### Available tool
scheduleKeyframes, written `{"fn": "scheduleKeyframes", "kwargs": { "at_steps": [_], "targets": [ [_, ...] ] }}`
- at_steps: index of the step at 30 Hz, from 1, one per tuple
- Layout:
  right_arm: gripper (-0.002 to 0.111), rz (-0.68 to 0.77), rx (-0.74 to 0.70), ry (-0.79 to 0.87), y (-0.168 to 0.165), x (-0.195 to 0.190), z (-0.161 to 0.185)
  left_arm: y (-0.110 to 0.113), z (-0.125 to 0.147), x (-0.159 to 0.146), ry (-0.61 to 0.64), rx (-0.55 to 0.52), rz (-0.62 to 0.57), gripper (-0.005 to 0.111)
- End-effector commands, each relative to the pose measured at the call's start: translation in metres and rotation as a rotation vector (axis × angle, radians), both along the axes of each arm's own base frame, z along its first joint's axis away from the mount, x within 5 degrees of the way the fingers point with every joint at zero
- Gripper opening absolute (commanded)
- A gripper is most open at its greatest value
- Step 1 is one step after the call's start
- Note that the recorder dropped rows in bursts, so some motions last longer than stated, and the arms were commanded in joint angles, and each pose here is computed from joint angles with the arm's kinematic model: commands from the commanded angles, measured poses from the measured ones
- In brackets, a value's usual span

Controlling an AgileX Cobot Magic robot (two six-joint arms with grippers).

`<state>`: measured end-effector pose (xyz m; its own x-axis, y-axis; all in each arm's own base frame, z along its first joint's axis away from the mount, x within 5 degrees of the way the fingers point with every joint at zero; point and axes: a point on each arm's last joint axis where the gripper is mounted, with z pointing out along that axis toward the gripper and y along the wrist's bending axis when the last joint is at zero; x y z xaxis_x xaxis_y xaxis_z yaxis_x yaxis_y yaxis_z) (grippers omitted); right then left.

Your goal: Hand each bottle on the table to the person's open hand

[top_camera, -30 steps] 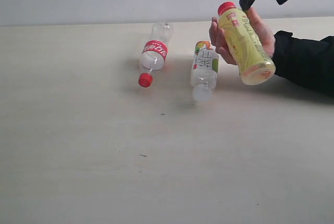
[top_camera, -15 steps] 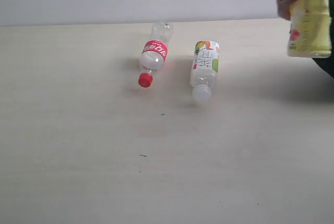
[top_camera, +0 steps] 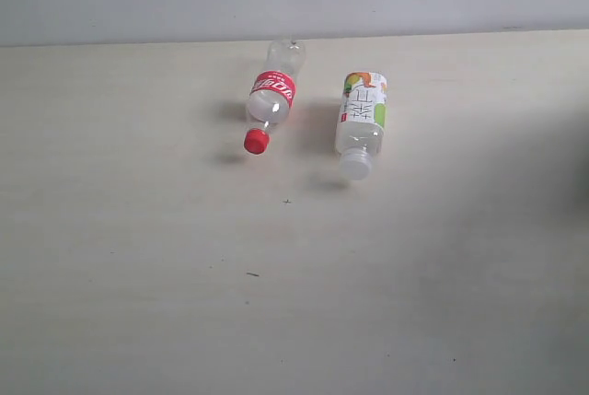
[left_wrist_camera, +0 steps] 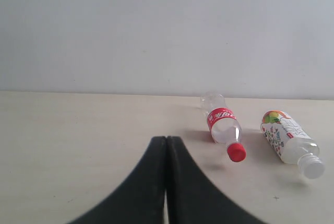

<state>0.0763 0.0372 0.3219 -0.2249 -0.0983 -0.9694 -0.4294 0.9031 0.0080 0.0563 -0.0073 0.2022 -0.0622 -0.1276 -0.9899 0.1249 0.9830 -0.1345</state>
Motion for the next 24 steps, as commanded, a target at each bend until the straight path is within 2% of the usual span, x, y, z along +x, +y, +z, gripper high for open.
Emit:
{"fn": "scheduleKeyframes", "kwargs": {
  "at_steps": [1, 5, 16, 24],
  "targets": [
    [0.001, 0.035, -0.004, -0.035, -0.004, -0.025, -0.006, 0.0, 0.0, 0.0, -0.007, -0.008, 0.0, 0.0],
    [0.001, 0.044, 0.003, -0.05, -0.006, -0.035, -0.02, 0.0, 0.0, 0.0, -0.007, -0.008, 0.0, 0.0],
    [0.001, 0.053, 0.047, -0.204, -0.013, -0.06, -0.015, 0.0, 0.0, 0.0, -0.007, -0.008, 0.0, 0.0],
    [0.001, 0.052, 0.06, -0.255, -0.015, -0.069, -0.014, 0.0, 0.0, 0.0, -0.007, -0.008, 0.0, 0.0]
  ]
}}
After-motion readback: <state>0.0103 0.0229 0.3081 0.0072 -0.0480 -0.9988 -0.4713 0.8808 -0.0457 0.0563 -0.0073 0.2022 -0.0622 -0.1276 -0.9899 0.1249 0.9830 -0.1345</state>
